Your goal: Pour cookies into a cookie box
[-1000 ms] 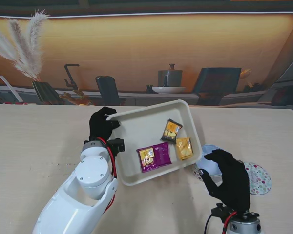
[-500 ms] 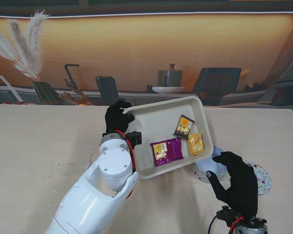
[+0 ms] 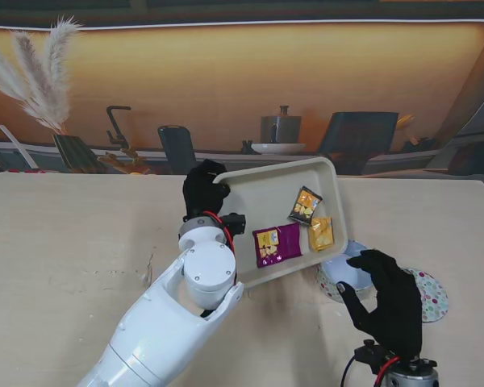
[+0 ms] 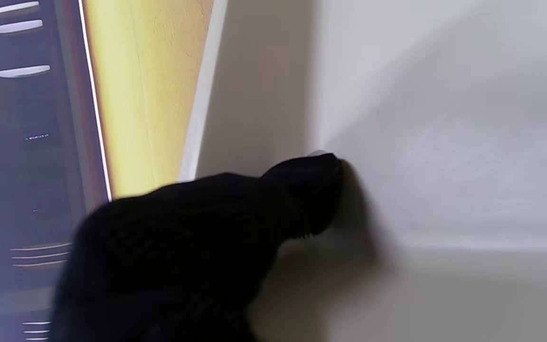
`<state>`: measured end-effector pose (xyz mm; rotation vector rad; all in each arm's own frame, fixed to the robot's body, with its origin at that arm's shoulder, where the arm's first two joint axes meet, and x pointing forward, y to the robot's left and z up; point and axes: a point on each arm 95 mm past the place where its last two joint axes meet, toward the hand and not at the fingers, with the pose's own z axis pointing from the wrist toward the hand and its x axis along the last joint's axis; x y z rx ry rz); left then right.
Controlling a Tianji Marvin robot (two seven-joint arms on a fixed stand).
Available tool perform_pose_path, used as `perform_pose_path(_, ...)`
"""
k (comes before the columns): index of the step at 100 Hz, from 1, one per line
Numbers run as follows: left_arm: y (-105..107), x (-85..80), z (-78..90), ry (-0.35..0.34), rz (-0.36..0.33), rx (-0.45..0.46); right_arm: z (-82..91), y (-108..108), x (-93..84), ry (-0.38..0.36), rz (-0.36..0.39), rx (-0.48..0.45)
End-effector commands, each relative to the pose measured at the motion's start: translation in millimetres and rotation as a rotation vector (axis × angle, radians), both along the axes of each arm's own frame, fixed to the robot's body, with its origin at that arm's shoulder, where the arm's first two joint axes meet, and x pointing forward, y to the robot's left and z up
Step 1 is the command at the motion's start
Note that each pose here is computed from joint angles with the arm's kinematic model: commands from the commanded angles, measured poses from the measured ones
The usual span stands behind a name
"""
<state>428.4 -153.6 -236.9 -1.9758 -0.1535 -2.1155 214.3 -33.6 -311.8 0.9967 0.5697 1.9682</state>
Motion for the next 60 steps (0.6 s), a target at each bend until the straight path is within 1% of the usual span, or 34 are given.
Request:
perform_pose_path(1, -9.5, 1.4, 11.3, -0.029, -0.027, -0.010, 1.0, 4.0, 1.1, 0.009, 0.013, 0.002)
perform_pose_path(20, -18.5, 3.3, 13.9, -0.046, -0.028, -0.004, 0.6, 5.0, 1.2, 0.011, 0.016, 0.004)
perform_pose_path(45, -29.8, 4.7, 11.5, -0.051, -0.018, -0.001, 0.8, 4.7, -1.1, 0.006, 0.014, 0.006)
perform_pose_path(60, -34.5, 4.9, 10.3, -0.067, -0.013, 0.031, 1.1, 4.0, -2.3, 0.001, 0.010, 0.010)
